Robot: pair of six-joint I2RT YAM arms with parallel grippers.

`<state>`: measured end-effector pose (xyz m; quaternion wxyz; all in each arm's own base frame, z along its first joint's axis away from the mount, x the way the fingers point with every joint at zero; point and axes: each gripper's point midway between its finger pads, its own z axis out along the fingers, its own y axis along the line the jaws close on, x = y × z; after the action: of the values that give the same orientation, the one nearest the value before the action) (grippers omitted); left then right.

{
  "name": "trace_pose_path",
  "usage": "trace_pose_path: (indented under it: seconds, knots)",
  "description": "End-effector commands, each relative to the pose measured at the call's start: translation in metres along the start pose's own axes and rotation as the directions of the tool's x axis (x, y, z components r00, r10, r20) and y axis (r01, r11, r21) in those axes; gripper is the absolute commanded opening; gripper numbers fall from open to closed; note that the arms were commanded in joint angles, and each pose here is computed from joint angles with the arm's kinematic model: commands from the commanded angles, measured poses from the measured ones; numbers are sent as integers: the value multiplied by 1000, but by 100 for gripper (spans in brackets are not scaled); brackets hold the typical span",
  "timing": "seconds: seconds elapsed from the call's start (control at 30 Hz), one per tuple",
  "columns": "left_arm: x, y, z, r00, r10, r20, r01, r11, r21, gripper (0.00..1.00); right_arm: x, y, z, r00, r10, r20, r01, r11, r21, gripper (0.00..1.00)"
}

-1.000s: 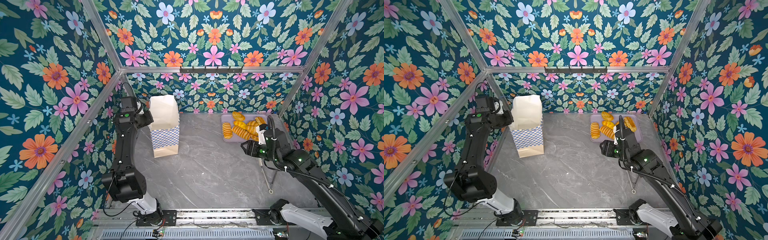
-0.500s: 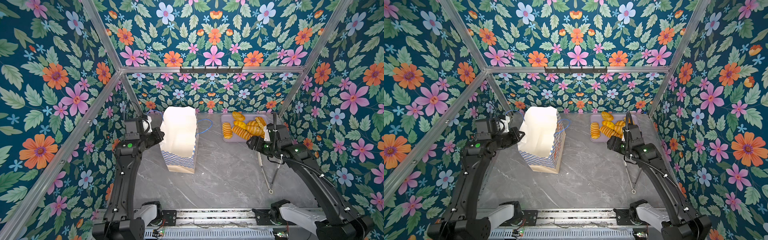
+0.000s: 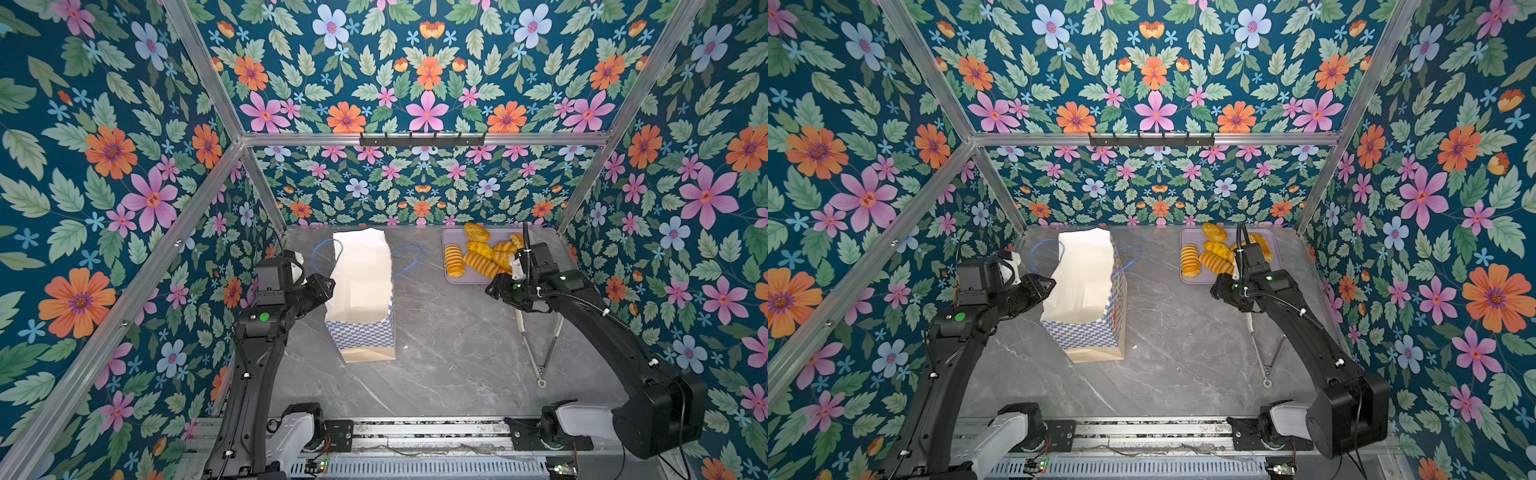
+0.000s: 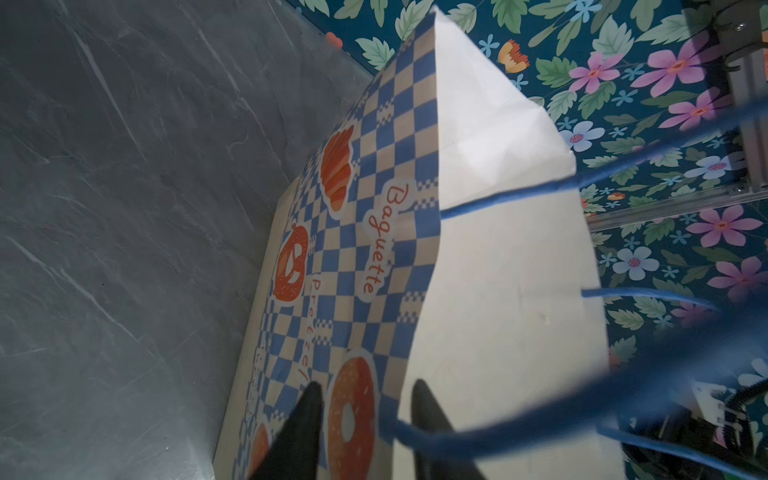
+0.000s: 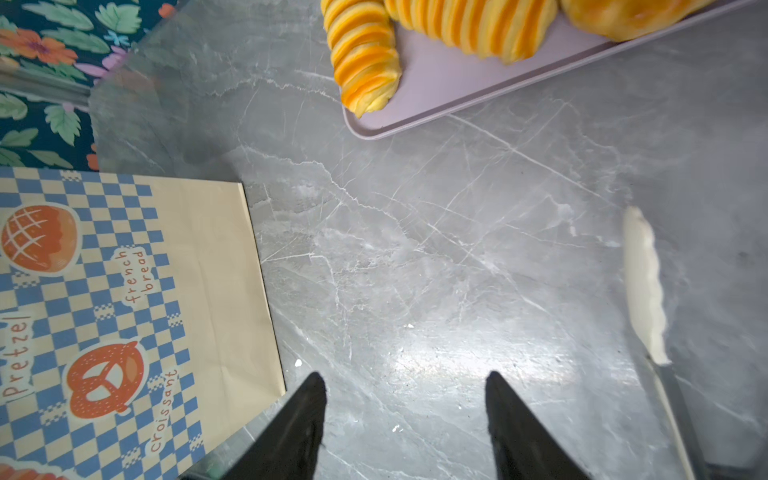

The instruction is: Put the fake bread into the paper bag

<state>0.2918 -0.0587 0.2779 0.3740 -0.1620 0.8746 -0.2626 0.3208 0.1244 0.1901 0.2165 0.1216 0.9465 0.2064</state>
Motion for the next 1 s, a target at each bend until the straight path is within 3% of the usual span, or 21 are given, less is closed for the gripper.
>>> trace_pose_path:
  seconds: [0.0, 0.07, 0.13, 0.3, 0.53, 0.73, 0.97]
  knots:
    - [-16, -5, -12, 997, 56, 50, -55, 998, -29, 71, -10, 21, 8, 998, -68, 10, 68, 997, -22, 60]
    - [-24, -10, -21, 995, 77, 68, -75, 996, -38, 81, -14, 32, 17, 993, -115, 5, 115, 993, -7, 60]
    - [-33, -15, -31, 991, 103, 86, -99, 994, -50, 85, -18, 42, 31, 988, -152, -14, 152, 988, 8, 60]
    - [-44, -12, -49, 982, 152, 114, -137, 982, -133, 84, -35, 46, 68, 972, -230, -56, 235, 966, 106, 54]
    - [-31, -16, -45, 982, 141, 127, -132, 988, -77, 81, -53, 15, 110, 933, -350, -82, 359, 909, 211, 51]
    - [-32, -23, -49, 978, 134, 159, -127, 990, -54, 80, -63, -21, 123, 975, -211, -75, 222, 953, 204, 44]
    - [-37, -32, -46, 975, 130, 180, -126, 992, -32, 78, -66, -43, 121, 999, 22, -28, -12, 950, 313, 30]
